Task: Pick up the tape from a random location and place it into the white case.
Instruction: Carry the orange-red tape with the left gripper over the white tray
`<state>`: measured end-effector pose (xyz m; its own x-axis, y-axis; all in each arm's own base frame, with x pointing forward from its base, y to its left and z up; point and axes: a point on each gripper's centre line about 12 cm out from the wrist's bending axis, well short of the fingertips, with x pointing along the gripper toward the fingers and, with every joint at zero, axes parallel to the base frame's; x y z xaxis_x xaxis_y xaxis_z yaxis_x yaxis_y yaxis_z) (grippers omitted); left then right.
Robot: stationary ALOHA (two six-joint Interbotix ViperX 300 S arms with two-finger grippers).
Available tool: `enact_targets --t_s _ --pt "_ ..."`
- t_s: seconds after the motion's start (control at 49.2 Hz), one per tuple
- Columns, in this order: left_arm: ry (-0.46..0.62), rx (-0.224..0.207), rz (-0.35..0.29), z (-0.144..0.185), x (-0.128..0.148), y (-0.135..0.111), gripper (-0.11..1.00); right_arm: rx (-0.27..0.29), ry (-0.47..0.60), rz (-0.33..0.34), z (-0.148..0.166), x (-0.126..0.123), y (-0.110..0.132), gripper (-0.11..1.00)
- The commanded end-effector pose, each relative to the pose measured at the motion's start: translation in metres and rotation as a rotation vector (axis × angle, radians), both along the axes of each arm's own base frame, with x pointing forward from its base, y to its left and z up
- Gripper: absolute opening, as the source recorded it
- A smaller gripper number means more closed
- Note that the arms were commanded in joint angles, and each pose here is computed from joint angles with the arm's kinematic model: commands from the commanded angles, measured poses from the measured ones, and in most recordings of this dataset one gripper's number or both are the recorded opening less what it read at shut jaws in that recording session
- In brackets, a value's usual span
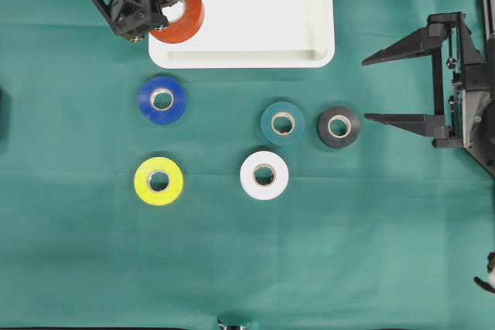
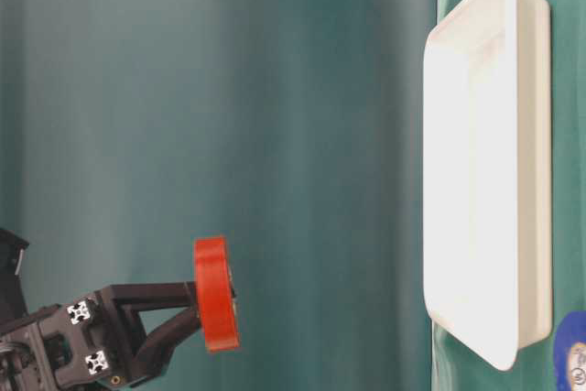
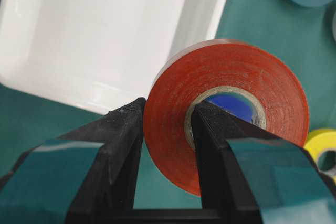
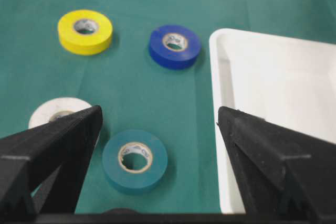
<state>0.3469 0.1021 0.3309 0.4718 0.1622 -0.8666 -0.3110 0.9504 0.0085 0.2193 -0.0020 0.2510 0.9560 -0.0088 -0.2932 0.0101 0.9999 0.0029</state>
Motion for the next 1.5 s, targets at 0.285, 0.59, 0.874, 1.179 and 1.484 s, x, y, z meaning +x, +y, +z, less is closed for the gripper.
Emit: enact_targets --t_s 0.285,0.59,0.874,1.179,1.484 --pt "-0.067 0.022 -0.004 0.008 0.020 0.006 0.24 -0.003 -0.026 0.001 0.010 0.004 0.000 0.90" --pt "-0.082 0.053 -0.060 0.007 0.061 0.014 0.24 -0.003 -0.026 0.001 0.010 0.004 0.000 0.90" --pt "-0.112 0.065 -0.068 0.009 0.091 0.021 0.24 -0.002 -0.020 -0.001 0.010 0.004 0.000 0.90" --pt "-0.072 0.051 -0.070 -0.013 0.104 0.023 0.24 -0.002 -0.017 -0.001 0.010 0.003 0.000 0.90" --pt "-0.069 0.045 -0.073 -0.040 0.114 0.026 0.24 -0.005 -0.017 0.000 0.010 0.003 0.000 0.90"
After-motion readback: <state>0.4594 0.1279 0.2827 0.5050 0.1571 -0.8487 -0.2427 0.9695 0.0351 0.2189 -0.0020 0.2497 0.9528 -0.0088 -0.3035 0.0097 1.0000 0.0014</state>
